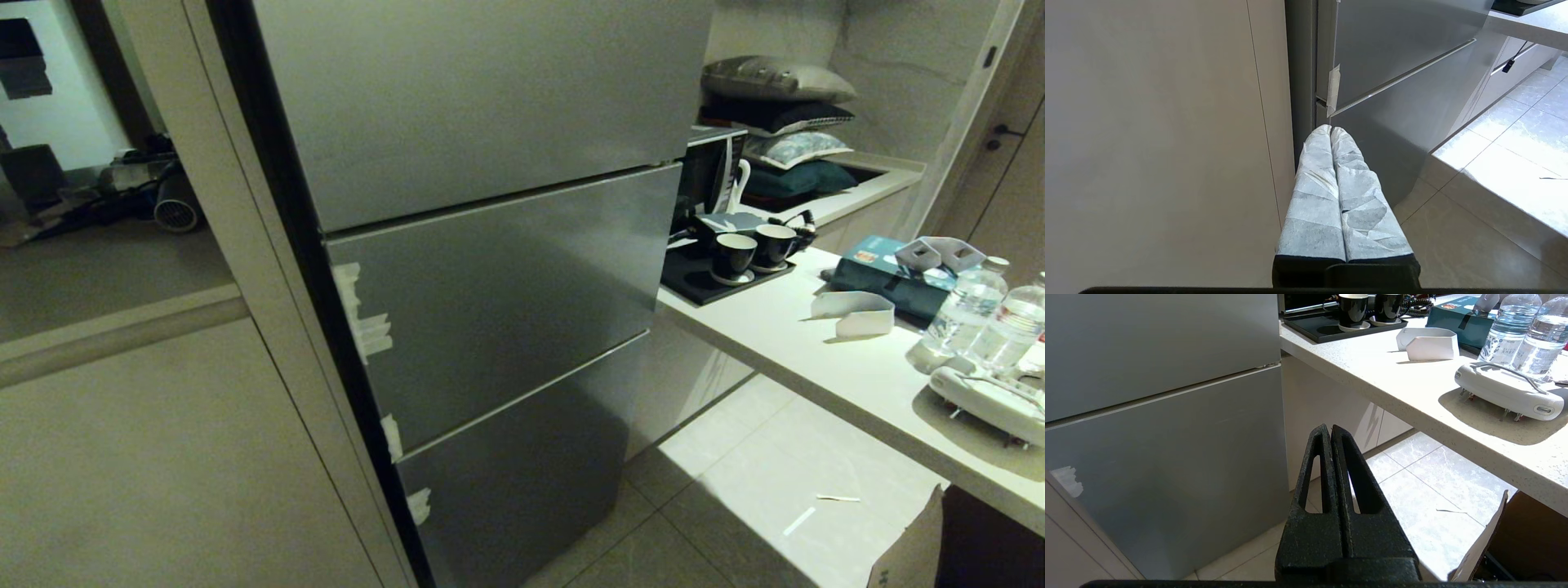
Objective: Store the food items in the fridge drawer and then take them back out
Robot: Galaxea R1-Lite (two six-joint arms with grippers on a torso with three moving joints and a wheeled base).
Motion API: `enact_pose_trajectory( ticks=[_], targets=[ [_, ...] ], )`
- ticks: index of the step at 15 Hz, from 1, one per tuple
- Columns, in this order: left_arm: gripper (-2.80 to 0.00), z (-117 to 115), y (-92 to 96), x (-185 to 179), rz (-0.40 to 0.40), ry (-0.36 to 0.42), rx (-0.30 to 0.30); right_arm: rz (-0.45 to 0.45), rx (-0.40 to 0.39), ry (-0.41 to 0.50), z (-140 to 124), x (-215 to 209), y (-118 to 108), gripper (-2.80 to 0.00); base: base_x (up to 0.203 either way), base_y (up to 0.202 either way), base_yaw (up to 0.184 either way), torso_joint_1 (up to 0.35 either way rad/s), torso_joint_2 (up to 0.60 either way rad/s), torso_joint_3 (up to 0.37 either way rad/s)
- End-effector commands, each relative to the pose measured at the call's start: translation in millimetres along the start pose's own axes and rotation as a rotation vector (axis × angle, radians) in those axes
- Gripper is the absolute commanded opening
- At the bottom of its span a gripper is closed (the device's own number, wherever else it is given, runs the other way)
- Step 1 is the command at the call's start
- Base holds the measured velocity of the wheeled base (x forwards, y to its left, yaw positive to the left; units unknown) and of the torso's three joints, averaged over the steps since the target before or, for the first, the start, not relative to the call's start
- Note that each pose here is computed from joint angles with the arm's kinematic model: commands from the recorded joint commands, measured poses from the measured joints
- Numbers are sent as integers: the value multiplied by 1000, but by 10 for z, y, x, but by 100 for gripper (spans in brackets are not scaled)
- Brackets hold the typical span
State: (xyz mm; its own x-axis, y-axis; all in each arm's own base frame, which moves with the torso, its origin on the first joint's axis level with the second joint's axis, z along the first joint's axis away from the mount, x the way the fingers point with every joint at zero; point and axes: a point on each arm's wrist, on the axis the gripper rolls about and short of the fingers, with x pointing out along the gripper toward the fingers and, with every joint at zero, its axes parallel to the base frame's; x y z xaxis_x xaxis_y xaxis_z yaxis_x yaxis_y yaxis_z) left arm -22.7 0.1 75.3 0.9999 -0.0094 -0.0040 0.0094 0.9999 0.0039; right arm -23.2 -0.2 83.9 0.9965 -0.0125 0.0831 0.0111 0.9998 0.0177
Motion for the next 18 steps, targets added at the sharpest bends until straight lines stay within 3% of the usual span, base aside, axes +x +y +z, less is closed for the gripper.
enact_pose_trajectory(
  ticks=[1,6,8,11,12,15,18],
  targets=[
    [-280,1,0,0,0,-1,1,0,0,28,-85,17,-1,-280,0,0,0,0,0,0],
    [-280,0,0,1,1,1,4,0,0,28,-85,17,-1,-280,0,0,0,0,0,0],
    [-280,5,0,-1,-1,-2,52,0,0,29,-86,17,-1,-280,0,0,0,0,0,0],
    [-280,347,-4,-110,-20,-111,53,0,0,29,-89,18,-1,-280,0,0,0,0,0,0],
    [-280,464,-12,-129,-57,-87,53,0,0,28,-85,17,-1,-280,0,0,0,0,0,0],
    [-280,636,-19,66,-116,111,38,0,0,29,-86,17,-1,-280,0,0,0,0,0,0],
    [-280,820,-28,498,-135,299,-41,0,0,29,-86,17,-1,-280,0,0,0,0,0,0]
  ],
)
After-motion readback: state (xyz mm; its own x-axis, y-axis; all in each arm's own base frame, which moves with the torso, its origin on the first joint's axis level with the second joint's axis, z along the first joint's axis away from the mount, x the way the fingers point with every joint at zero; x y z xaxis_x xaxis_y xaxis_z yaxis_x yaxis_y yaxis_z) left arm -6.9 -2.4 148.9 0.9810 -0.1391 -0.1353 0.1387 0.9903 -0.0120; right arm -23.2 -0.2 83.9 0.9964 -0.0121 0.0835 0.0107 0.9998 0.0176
